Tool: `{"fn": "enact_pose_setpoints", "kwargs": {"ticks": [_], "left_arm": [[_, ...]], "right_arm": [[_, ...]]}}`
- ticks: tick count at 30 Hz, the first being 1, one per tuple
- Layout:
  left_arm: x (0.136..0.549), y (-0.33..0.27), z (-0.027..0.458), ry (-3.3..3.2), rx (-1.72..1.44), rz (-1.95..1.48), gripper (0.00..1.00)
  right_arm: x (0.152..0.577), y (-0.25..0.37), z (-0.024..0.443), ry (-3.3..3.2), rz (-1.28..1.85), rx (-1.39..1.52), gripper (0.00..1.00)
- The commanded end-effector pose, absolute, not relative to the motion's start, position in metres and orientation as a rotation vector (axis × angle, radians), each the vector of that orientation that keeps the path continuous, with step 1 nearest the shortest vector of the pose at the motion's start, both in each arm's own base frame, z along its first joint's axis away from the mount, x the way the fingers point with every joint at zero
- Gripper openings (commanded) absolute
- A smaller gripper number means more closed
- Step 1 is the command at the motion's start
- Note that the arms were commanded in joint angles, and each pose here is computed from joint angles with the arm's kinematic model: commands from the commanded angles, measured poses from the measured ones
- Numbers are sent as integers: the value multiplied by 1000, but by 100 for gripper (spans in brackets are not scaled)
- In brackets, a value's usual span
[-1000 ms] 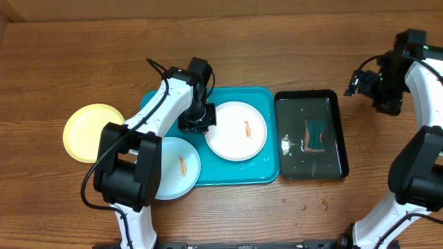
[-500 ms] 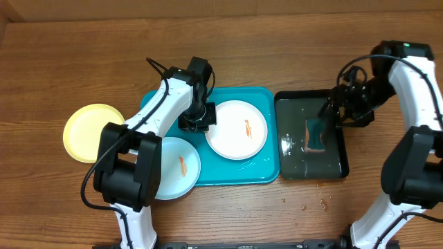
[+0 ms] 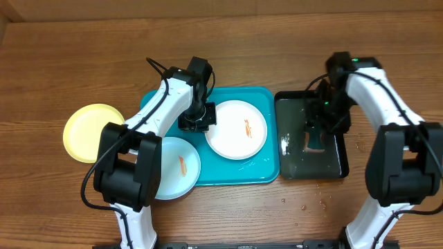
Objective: Clean dirty plates on tray and stack at the side
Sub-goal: 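Lower the right gripper into the black tray toward the sponge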
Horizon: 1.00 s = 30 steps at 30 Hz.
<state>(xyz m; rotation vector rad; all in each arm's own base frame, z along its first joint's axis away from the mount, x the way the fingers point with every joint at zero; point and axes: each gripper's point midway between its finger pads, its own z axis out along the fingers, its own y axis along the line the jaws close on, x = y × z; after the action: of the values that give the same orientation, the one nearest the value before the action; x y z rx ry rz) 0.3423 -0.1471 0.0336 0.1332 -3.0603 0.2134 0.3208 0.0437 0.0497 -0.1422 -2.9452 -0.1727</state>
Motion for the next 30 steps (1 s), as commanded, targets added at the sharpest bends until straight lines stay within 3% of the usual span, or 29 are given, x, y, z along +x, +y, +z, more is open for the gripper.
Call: {"fn": "enact_pose_setpoints", "kwargs": {"ticks": [1, 11, 14, 19, 20, 22, 23, 30], "left_arm": [[348, -151, 49, -3100, 138, 228, 6], [345, -153, 48, -3093, 121, 221, 6], [345, -153, 48, -3094, 121, 221, 6], [345, -153, 48, -3094, 121, 222, 7], [345, -153, 48, -3094, 121, 222, 8], [345, -153, 48, -3094, 122, 221, 8], [345, -153, 48, -3094, 121, 221, 9], [344, -154, 48, -3091, 116, 218, 10]], "right_arm": [[317, 30, 45, -2972, 82, -212, 64], [317, 36, 22, -3007, 72, -202, 62], [323, 48, 21, -3024, -33, -188, 31], [320, 67, 23, -2999, -200, -151, 9], [320, 67, 23, -3001, -200, -147, 9], [322, 67, 23, -3008, -202, -147, 50], [323, 67, 23, -3013, -204, -136, 63], [333, 61, 22, -3051, -206, -145, 62]]}}
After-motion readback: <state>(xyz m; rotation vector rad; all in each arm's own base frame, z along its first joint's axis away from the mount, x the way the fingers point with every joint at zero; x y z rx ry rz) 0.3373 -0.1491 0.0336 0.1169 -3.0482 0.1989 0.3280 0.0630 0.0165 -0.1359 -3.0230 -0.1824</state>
